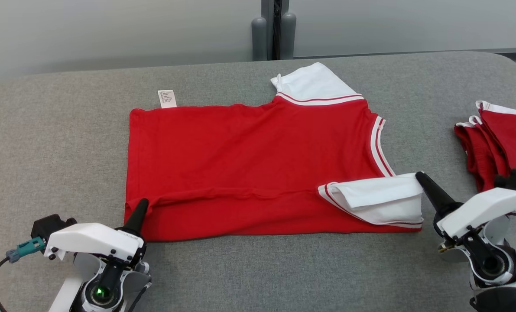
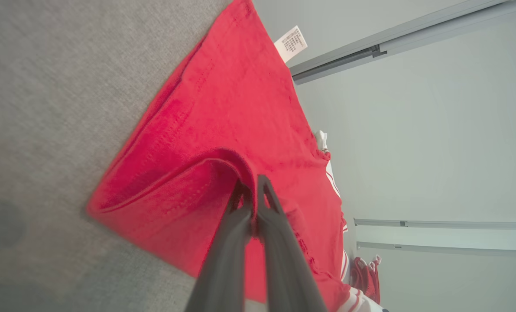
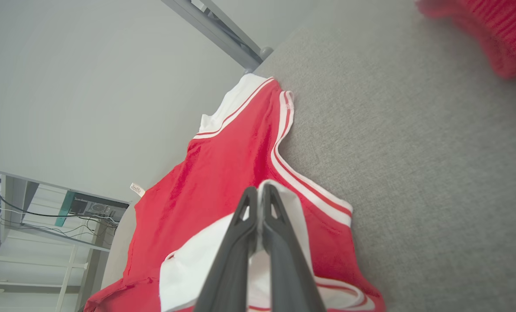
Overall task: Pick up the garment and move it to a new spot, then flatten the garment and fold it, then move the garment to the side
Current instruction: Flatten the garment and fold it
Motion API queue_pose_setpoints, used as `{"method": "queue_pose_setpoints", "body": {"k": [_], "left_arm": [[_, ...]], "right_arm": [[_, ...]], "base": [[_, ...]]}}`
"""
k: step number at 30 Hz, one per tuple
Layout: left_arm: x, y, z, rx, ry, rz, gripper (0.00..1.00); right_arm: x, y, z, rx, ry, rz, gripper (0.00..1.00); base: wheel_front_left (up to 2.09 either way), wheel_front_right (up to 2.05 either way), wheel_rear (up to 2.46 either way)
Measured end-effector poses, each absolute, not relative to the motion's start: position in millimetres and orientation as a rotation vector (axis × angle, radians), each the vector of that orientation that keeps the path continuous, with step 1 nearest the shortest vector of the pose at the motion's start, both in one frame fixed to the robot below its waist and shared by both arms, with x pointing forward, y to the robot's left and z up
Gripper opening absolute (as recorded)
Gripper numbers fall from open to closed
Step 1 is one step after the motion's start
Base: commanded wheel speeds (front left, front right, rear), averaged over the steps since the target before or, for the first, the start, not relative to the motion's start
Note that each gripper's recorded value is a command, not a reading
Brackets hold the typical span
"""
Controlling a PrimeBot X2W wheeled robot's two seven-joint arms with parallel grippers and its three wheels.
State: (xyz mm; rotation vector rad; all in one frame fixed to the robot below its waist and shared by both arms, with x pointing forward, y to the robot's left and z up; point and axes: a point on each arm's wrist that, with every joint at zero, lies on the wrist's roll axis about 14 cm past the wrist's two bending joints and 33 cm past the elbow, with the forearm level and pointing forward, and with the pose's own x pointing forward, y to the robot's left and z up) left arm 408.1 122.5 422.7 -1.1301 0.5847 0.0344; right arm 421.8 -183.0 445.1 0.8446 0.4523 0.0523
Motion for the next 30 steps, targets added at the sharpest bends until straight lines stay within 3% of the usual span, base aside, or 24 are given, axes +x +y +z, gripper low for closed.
{"method": "queue_pose_setpoints", "body": {"k": [17, 18, 19, 20, 21, 22, 23, 30], "left_arm": [[431, 123, 401, -1.106, 0.622, 0.098, 0.00], [431, 123, 400, -1.104, 0.623, 0.102, 0.07], [432, 124, 399, -1.103, 0.622, 0.106, 0.24], [433, 124, 400, -1.101, 0.618, 0.109, 0.35], [433, 125, 400, -1.101, 0.613, 0.111, 0.42], [434, 126, 401, -1.103, 0.607, 0.112, 0.78], [434, 127, 401, -1.103, 0.598, 0.115, 1.00], [438, 136, 411, -1.112, 0.535, 0.127, 1.00]], "right_arm": [[469, -156, 421, 0.787, 0.562, 0.064, 0.00], [471, -154, 422, 0.782, 0.561, 0.068, 0.02], [473, -153, 422, 0.779, 0.559, 0.070, 0.26], [475, -152, 423, 0.776, 0.556, 0.070, 0.44], [477, -151, 423, 0.775, 0.553, 0.069, 0.77], [478, -151, 424, 0.772, 0.548, 0.069, 1.00], [480, -150, 426, 0.772, 0.539, 0.068, 1.00], [493, -159, 446, 0.813, 0.436, 0.038, 1.00]], "base": [[0.00, 0.00, 0.00], [0.00, 0.00, 0.00], [0.00, 0.00, 0.00], [0.00, 0.00, 0.00], [0.00, 0.00, 0.00], [0.00, 0.00, 0.00], [0.00, 0.00, 0.00], [0.00, 0.00, 0.00]]}}
